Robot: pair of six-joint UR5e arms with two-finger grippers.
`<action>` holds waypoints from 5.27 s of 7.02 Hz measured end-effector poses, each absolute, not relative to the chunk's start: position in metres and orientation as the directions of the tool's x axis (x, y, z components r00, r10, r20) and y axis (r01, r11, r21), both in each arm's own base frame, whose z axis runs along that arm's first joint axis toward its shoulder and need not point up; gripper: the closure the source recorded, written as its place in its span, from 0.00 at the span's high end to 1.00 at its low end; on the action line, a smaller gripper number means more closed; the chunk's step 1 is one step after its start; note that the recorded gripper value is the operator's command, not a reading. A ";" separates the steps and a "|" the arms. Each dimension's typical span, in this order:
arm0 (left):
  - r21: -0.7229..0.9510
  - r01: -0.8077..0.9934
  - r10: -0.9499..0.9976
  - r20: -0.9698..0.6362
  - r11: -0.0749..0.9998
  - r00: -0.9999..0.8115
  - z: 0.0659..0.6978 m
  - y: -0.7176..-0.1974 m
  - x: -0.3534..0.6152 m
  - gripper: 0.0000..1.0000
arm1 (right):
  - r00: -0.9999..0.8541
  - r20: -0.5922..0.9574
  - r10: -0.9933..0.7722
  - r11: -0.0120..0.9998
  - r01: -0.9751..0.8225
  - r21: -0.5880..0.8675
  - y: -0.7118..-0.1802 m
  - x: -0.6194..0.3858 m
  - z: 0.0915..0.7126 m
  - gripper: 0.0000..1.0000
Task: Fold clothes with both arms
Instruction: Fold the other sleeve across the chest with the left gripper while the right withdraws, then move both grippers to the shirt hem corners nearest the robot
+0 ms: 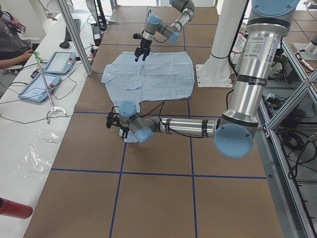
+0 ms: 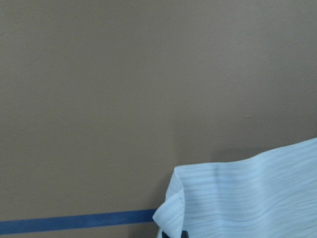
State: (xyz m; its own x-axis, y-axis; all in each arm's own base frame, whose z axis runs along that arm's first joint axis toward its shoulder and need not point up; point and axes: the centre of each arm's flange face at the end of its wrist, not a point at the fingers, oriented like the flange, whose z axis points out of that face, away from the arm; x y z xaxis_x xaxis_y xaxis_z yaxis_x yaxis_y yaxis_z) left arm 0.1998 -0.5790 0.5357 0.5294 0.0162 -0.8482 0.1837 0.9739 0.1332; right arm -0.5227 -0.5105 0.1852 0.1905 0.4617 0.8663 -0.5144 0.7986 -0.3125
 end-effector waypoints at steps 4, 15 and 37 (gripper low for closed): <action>-0.171 0.230 -0.233 -0.933 0.958 0.273 0.241 -0.556 0.411 0.00 | 0.367 0.862 0.350 0.876 -0.456 -0.161 -0.530 -0.387 0.313 1.00; -0.234 0.294 -0.257 -0.965 0.927 0.043 0.069 -0.459 0.512 1.00 | 0.411 0.824 0.389 0.883 -0.423 -0.205 -0.456 -0.378 0.366 1.00; -0.144 0.375 -0.251 -0.934 0.916 0.254 0.241 -0.329 0.455 1.00 | 0.476 0.669 0.570 0.812 -0.447 -0.374 -0.204 -0.428 0.371 0.00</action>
